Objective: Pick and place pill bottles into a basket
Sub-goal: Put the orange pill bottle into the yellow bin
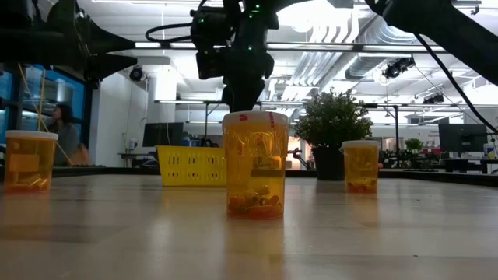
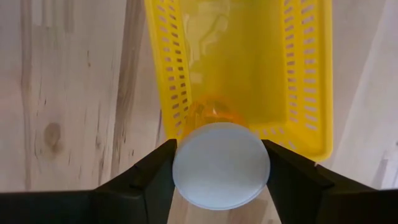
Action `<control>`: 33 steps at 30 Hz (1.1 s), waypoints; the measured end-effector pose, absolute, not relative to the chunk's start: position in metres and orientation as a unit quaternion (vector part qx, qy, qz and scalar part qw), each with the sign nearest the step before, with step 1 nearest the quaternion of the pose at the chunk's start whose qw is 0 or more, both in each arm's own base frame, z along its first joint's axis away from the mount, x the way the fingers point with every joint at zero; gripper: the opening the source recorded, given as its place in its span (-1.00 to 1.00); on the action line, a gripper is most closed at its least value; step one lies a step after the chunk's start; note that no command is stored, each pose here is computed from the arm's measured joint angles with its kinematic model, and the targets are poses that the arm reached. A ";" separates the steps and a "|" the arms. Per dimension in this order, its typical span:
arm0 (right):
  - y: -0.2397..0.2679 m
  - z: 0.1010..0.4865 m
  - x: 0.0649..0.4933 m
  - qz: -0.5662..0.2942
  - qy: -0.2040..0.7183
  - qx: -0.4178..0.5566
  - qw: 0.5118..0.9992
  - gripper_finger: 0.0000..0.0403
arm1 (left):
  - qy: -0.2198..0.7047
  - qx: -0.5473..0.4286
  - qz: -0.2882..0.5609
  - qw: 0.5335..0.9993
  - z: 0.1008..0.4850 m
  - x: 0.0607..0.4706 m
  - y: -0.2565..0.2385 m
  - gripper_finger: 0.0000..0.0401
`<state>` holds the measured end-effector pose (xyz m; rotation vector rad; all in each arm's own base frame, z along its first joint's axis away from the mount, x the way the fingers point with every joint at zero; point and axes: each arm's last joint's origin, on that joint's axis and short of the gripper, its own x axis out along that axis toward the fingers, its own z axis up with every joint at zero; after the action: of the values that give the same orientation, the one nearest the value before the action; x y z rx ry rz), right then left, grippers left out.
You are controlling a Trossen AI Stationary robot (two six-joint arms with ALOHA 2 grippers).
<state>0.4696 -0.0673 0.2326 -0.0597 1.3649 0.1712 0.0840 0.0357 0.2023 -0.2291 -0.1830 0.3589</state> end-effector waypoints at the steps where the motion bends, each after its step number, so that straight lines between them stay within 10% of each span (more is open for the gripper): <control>1: -0.068 0.233 0.470 0.077 0.630 -0.029 0.772 0.07 | -0.091 -0.114 0.178 0.973 0.202 0.084 0.036 0.29; 21: -0.074 0.237 0.463 0.053 0.648 -0.040 0.758 0.24 | -0.090 -0.110 0.179 0.973 0.202 0.084 0.036 0.29; 33: -0.061 0.313 0.409 -0.054 0.666 0.075 0.740 0.23 | -0.083 -0.113 0.180 0.974 0.201 0.084 0.036 0.29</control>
<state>0.4089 -0.0612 0.3127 0.1641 1.4603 -0.1193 0.0841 0.0358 0.2010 -0.2277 -0.1683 0.3629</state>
